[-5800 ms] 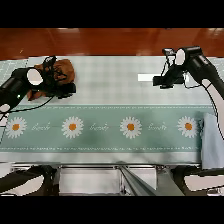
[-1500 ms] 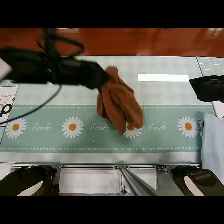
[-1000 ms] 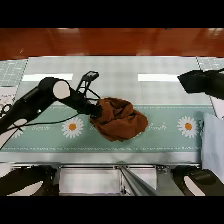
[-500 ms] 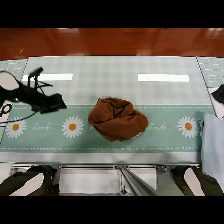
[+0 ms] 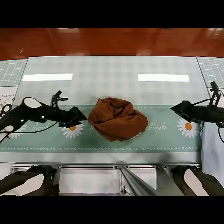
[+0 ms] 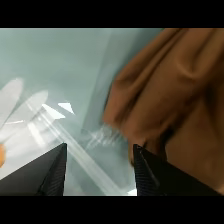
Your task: Fold the shirts.
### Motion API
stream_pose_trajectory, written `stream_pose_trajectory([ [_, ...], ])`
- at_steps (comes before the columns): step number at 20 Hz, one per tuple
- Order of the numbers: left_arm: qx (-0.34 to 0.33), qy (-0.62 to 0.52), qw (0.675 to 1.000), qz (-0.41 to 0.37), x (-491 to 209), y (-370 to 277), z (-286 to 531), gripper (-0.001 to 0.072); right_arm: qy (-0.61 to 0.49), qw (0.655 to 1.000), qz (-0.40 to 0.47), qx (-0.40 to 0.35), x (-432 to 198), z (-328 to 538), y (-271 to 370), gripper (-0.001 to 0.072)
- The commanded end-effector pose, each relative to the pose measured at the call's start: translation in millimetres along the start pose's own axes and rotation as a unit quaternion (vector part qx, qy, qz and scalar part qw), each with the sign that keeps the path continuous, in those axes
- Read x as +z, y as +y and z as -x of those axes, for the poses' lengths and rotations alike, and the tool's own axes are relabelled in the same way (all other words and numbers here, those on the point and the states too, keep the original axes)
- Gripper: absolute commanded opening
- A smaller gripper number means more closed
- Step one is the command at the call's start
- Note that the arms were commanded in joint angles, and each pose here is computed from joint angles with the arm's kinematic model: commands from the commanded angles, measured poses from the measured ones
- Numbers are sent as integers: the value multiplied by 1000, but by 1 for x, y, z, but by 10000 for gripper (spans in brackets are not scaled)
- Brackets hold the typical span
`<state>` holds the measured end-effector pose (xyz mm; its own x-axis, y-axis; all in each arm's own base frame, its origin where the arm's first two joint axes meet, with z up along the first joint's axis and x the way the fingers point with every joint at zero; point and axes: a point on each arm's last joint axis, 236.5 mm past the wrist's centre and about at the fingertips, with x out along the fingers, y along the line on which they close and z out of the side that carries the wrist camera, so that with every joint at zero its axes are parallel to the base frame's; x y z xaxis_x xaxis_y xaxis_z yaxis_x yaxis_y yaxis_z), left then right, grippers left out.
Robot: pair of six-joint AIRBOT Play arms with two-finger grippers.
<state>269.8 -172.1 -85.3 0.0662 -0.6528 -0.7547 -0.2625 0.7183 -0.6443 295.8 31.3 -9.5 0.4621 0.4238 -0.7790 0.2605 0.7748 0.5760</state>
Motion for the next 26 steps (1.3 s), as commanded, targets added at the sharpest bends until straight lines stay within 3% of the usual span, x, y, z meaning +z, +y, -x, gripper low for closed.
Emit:
stream_pose_trajectory([
  [1,2,16,1000,-8,-1,-8,-29,505,26,999,11,14,-13,-8,9,377],
  [4,5,27,999,-27,1,-19,-41,504,43,999,15,18,-21,-7,11,377],
  [5,4,27,999,-34,3,-24,-44,421,59,998,17,19,-29,-7,11,377],
  [6,3,27,999,-42,5,-29,-44,167,81,996,22,15,-40,-6,8,377],
  [7,0,23,998,-59,8,-35,-43,25,105,994,29,3,-51,-5,1,377],
  [12,-8,11,997,-81,19,-48,-38,25,161,987,-23,20,-104,-24,-11,377],
  [19,-9,15,997,-81,17,-48,-38,25,176,979,-43,97,-113,-54,21,377],
  [24,-11,27,996,-81,11,-48,-38,25,221,969,-48,101,-133,-110,46,377],
  [25,-11,28,996,-81,11,-48,-38,25,226,967,-35,112,-131,-117,57,360],
  [26,-11,29,996,-81,11,-48,-37,25,225,966,-19,129,-125,-120,70,208],
])
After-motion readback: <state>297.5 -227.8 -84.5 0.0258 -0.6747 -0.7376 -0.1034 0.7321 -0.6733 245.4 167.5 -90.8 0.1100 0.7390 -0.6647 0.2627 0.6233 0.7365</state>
